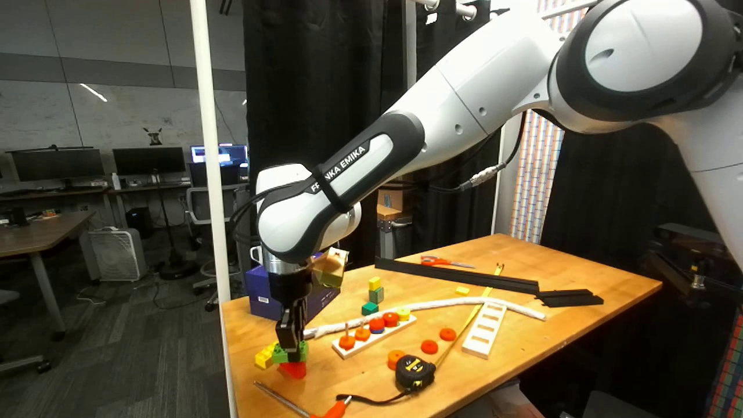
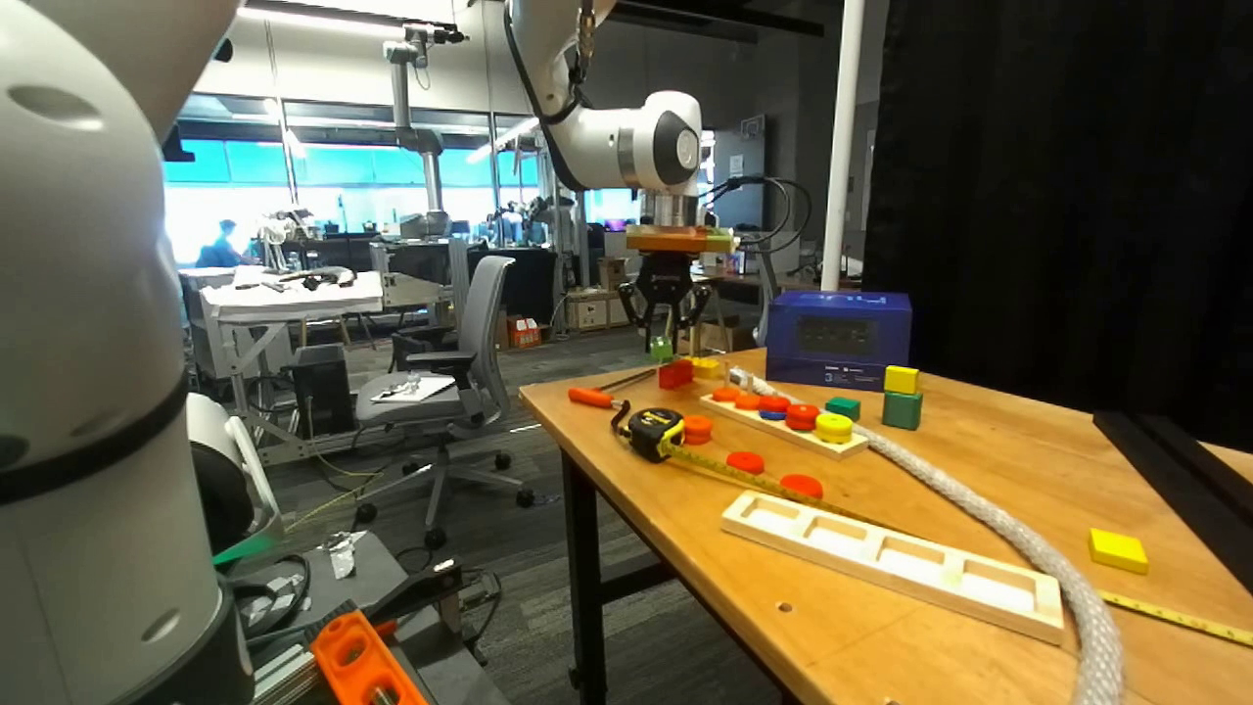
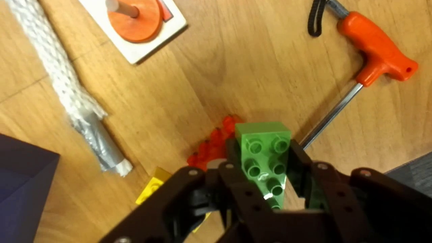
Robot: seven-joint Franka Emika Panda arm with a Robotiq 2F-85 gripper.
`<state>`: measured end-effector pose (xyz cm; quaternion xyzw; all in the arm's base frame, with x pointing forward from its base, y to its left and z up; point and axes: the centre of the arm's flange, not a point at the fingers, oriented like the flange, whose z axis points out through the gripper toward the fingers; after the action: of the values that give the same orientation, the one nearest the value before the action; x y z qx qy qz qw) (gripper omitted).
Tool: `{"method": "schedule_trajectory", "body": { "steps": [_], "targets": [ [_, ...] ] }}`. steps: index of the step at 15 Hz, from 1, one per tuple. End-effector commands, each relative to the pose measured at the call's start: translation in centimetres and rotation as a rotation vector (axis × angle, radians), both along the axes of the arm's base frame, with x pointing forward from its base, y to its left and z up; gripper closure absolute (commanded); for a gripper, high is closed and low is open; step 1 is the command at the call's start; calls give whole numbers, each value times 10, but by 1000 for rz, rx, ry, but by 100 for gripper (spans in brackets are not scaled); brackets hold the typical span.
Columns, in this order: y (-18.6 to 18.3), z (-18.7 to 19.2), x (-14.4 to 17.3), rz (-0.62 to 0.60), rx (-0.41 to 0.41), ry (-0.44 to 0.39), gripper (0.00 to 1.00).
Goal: Put the green block on the orange block
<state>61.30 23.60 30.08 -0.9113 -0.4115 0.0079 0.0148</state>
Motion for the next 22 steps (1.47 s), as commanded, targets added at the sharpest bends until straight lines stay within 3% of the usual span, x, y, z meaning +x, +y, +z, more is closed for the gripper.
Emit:
{"method": "schedule_trajectory", "body": {
  "steps": [1,6,10,22],
  "targets": [
    [5,6,32,-97,23,-29,78],
    [-5,1,42,-289,2,-52,78],
    [-9,-4,41,-416,-9,-21,78],
    [7,2,22,-562,-11,-27,78]
  ]
}}
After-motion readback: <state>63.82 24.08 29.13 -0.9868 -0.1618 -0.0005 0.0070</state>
